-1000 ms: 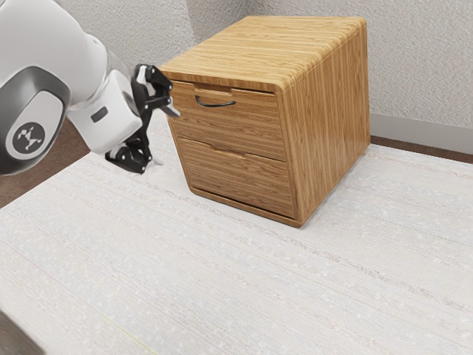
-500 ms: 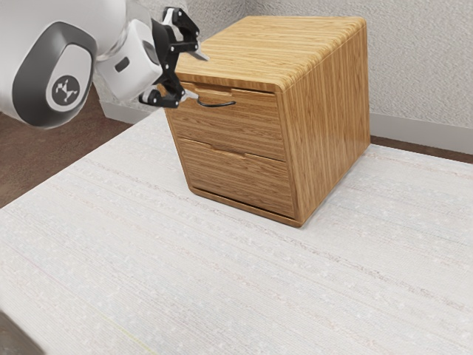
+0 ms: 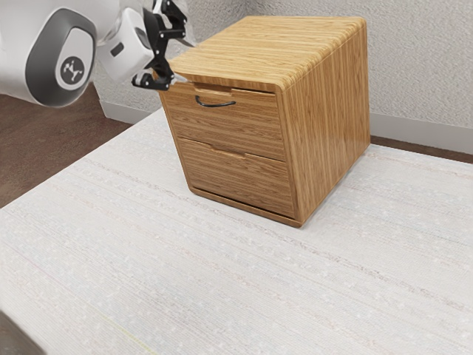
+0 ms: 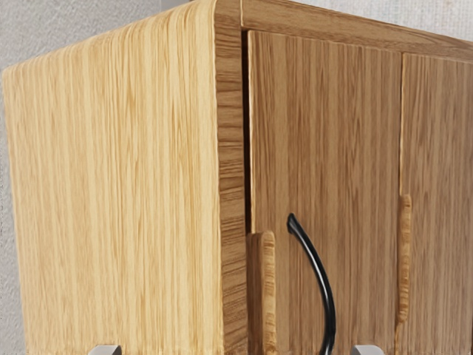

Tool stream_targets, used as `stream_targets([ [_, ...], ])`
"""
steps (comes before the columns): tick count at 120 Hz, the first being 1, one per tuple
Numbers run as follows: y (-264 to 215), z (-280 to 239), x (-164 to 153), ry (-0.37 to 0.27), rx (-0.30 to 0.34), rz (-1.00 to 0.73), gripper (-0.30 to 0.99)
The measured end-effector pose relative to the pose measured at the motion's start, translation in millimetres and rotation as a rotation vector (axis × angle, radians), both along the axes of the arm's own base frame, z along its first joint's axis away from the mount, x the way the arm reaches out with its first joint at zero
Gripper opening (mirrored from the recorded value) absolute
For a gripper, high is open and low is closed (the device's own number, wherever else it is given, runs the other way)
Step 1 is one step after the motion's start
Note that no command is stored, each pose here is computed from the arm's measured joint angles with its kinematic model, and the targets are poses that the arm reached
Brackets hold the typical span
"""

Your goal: Pull the drawer handle with one arm to open the drawer

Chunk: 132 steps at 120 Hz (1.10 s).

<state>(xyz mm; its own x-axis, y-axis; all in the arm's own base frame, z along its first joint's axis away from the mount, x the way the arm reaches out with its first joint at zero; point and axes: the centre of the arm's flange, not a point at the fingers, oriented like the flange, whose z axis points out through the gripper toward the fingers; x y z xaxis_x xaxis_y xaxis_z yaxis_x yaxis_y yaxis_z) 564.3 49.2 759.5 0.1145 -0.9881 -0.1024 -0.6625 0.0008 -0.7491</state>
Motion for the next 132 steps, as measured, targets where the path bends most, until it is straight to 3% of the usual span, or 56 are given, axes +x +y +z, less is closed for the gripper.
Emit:
stream_targets([
  [67, 16.9, -43.7, 14.5, 0.085, 0.001, -0.001, 0.39],
  [132, 37.7, -71.5, 35.0, 0.126, -0.017, 0.01, 0.4],
])
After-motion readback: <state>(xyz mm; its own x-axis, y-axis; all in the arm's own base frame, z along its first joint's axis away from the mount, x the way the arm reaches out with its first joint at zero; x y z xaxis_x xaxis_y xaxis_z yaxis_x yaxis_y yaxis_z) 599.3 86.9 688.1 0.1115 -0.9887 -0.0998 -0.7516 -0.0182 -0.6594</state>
